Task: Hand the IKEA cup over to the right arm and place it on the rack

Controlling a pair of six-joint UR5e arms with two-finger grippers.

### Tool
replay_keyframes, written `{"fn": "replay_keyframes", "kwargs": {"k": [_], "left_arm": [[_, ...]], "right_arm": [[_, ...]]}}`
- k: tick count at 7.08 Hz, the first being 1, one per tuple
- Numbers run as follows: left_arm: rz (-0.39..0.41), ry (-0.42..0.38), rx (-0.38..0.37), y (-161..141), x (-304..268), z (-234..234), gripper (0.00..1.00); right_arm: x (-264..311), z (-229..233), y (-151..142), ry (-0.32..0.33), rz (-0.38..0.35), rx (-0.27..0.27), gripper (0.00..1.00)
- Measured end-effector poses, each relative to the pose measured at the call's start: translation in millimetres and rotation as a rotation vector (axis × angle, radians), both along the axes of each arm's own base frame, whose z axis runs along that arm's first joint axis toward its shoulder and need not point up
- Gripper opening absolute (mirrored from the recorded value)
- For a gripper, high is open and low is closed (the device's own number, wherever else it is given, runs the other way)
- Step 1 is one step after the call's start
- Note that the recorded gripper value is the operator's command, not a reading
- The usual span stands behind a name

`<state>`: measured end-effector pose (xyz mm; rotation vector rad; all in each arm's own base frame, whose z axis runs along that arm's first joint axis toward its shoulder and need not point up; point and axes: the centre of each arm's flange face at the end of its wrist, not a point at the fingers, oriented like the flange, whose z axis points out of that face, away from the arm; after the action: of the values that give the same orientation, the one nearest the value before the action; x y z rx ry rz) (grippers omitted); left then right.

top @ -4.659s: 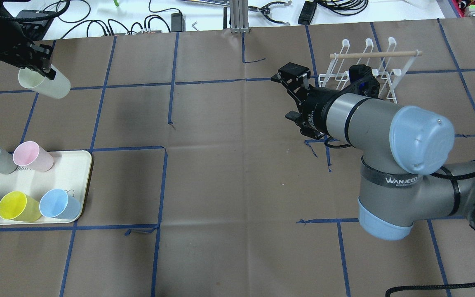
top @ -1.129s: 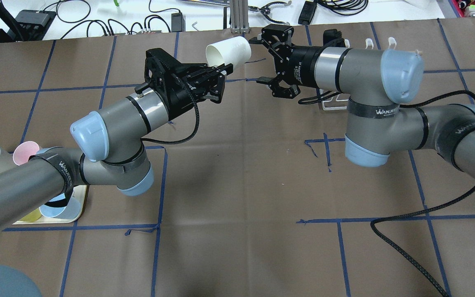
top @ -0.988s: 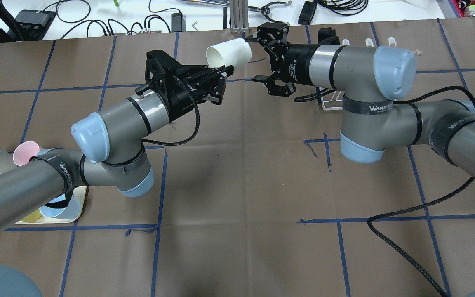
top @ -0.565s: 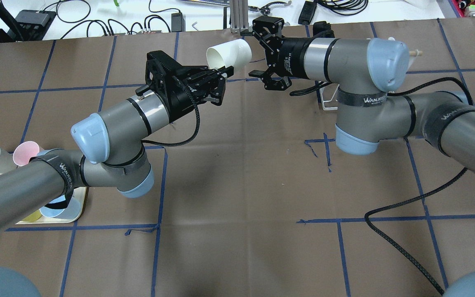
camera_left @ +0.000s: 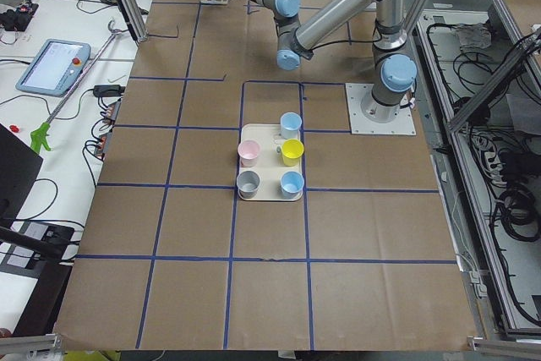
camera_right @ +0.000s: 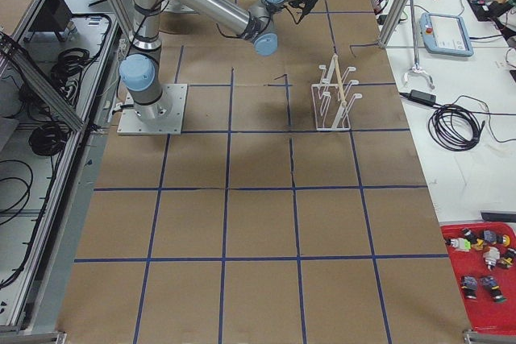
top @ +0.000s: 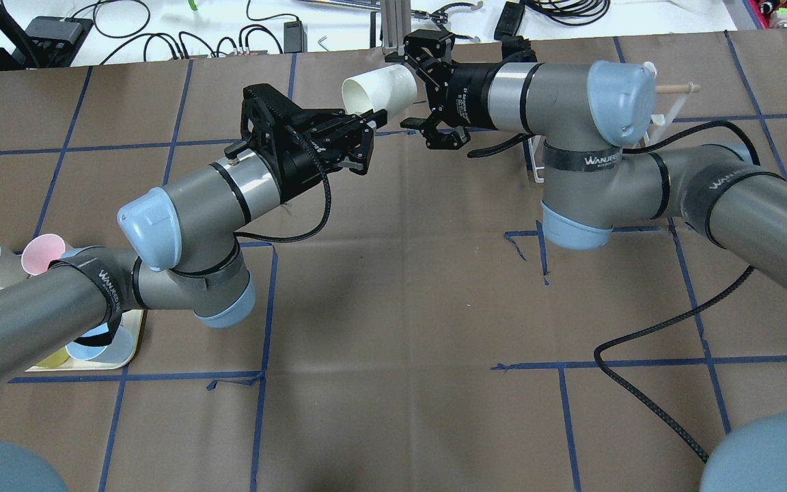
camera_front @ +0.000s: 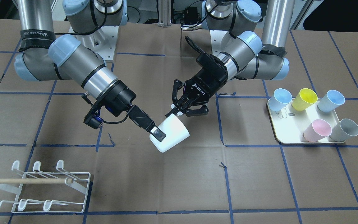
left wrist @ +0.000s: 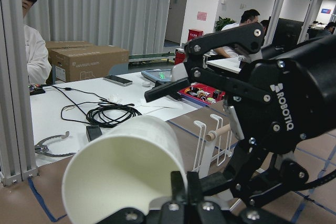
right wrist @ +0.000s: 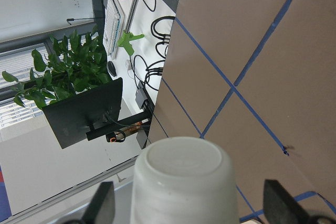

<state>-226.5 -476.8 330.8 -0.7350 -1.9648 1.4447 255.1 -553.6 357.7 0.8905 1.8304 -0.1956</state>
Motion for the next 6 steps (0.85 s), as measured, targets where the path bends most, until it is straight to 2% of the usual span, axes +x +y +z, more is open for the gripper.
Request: {"fn": "replay_keyframes", "kwargs": {"k": [3, 5, 6], "left_arm": [[0.001, 0.0, -0.002, -1.0, 0.0, 0.7, 0.08], [0.001, 0.0, -0.003, -0.9, 0.0, 1.0, 0.08], [0.001, 0.0, -0.004, -1.1, 0.1, 1.5, 0.08]], "right_arm": [[11.4, -3.2, -4.3, 0.0, 0.019, 0.0, 0.98], [11.8, -4.2, -5.0, 0.002, 0.017, 0.002, 0.62], [11.8, -4.3, -5.3, 0.002, 0.015, 0.003, 0.48]]}}
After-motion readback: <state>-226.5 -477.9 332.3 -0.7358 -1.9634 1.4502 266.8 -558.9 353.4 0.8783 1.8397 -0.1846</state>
